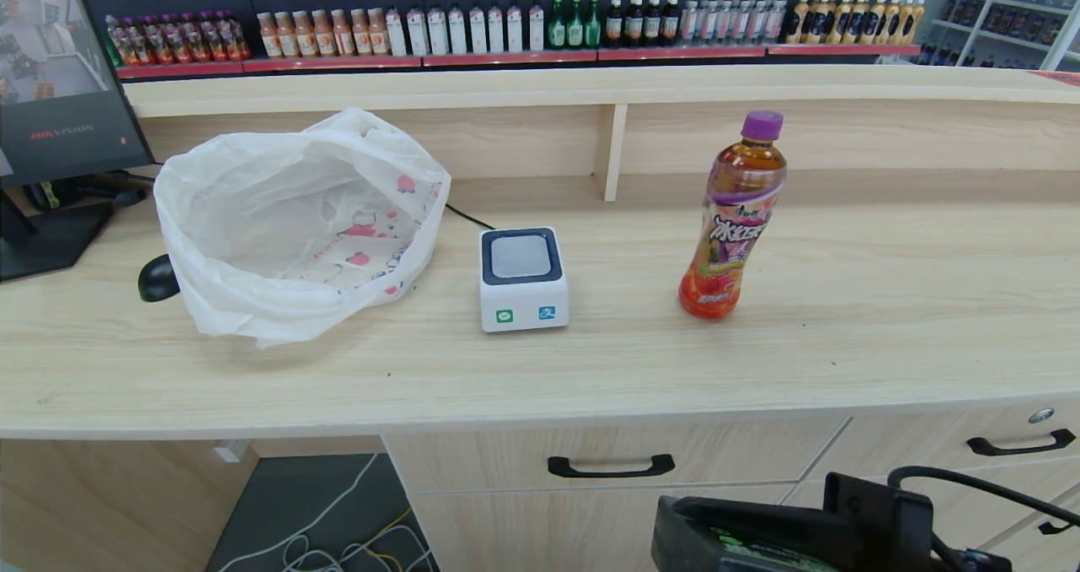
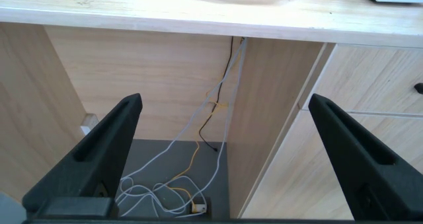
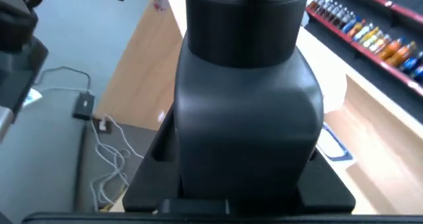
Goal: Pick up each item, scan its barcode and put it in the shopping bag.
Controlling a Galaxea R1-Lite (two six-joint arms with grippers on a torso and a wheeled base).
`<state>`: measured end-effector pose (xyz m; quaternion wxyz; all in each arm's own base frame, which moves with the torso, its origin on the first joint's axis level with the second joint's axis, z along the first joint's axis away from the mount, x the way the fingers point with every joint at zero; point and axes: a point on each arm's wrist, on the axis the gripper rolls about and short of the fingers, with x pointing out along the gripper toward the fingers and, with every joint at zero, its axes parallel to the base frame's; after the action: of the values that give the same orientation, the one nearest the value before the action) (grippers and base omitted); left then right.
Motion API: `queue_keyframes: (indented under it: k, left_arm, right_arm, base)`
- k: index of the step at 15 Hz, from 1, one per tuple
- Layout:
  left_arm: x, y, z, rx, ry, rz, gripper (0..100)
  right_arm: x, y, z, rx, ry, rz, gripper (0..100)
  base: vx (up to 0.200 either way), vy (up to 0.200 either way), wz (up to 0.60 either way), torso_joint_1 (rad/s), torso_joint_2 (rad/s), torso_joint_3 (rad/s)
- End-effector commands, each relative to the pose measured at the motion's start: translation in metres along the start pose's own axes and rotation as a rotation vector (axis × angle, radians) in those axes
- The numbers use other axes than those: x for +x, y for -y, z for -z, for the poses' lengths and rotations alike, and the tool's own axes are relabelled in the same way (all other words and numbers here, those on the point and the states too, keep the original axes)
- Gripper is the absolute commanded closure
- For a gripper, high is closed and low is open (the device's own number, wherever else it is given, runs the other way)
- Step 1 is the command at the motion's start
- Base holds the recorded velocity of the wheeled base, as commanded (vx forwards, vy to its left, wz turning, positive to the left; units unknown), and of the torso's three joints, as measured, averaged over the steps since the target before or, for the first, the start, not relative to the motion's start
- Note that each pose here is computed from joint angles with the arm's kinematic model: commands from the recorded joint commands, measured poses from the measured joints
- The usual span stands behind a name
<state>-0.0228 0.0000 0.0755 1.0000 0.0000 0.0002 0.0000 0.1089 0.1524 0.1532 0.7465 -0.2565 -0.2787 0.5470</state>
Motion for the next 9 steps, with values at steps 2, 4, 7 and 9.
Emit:
queue_keyframes:
  k: [2,4,7,9]
  left_arm:
    - [0.000,0.000,0.000,0.000,0.000,0.000,0]
    - [0.000,0.000,0.000,0.000,0.000,0.000,0]
    - [0.000,0.000,0.000,0.000,0.000,0.000,0]
    - [0.000,0.000,0.000,0.000,0.000,0.000,0]
  right_arm:
    - [-0.002,0.005,-0.003,0.114,0.008,0.036,100]
    - [-0.005,0.007,-0.003,0.241,-0.046,0.130,100]
    - [-0.010,0.014,-0.005,0.470,-0.115,0.379,100]
    - [-0.014,0.019,-0.007,0.648,-0.123,0.570,100]
  base:
    - [0.000,0.000,0.00,0.000,0.00,0.000]
    - [0.000,0.000,0.00,0.000,0.00,0.000]
    - [0.000,0.000,0.00,0.000,0.00,0.000]
    - [0.000,0.000,0.00,0.000,0.00,0.000]
